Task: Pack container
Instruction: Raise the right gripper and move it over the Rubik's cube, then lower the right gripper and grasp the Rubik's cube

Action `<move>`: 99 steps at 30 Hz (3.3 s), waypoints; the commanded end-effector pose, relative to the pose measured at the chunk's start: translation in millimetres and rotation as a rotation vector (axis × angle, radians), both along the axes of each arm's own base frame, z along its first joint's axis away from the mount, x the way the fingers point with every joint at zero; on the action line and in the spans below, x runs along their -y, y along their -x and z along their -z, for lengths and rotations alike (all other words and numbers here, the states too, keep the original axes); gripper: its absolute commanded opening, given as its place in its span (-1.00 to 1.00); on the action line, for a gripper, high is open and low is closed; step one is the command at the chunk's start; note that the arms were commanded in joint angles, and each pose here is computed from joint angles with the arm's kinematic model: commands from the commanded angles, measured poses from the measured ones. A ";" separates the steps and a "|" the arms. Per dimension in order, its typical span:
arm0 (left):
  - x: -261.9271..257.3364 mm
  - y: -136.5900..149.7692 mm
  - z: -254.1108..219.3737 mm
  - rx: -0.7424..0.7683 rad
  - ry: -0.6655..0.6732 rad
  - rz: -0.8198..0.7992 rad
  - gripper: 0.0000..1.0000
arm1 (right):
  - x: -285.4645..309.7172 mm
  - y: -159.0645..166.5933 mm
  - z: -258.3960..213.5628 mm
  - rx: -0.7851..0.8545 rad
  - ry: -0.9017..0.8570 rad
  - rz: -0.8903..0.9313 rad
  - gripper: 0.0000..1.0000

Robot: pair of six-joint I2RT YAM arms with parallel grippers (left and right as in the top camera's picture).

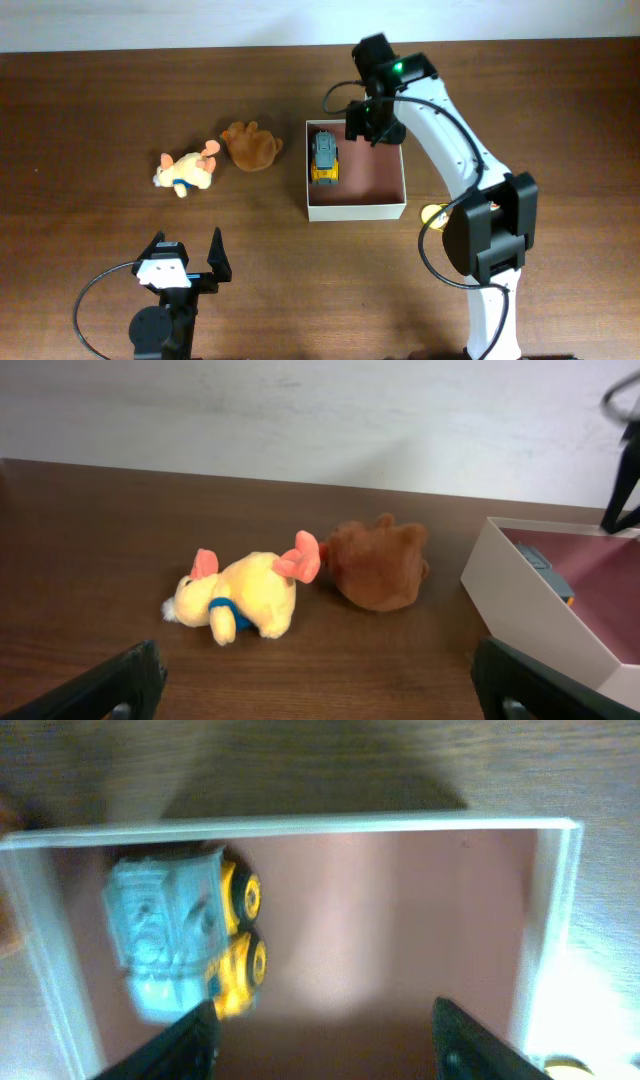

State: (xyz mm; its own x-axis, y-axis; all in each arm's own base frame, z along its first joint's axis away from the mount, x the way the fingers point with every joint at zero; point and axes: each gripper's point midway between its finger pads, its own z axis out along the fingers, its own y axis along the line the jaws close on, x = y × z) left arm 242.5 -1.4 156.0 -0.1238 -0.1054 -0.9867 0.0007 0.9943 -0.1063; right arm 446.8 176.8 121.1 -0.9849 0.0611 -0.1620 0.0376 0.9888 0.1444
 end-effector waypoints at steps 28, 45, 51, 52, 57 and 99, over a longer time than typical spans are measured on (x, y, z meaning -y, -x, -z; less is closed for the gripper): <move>0.7 0.1 0.2 0.004 -0.015 0.008 0.99 | 213.9 128.8 -180.9 0.138 0.229 0.170 0.79; 0.7 0.1 0.2 0.004 -0.015 0.008 0.99 | 230.9 145.2 14.3 -0.137 0.141 0.141 1.00; 0.7 0.1 0.2 0.004 -0.015 0.008 0.99 | 265.1 130.0 32.7 -0.050 0.218 0.216 0.97; 0.7 0.1 0.2 0.004 -0.015 0.008 0.99 | 271.1 127.3 34.2 -0.038 0.236 0.227 0.97; 0.7 0.1 0.2 0.004 -0.015 0.008 0.99 | 281.9 105.6 41.4 0.028 0.270 0.143 0.97; 0.7 0.1 0.2 0.004 -0.015 0.008 0.99 | 249.7 74.9 127.4 -0.019 0.036 0.109 0.48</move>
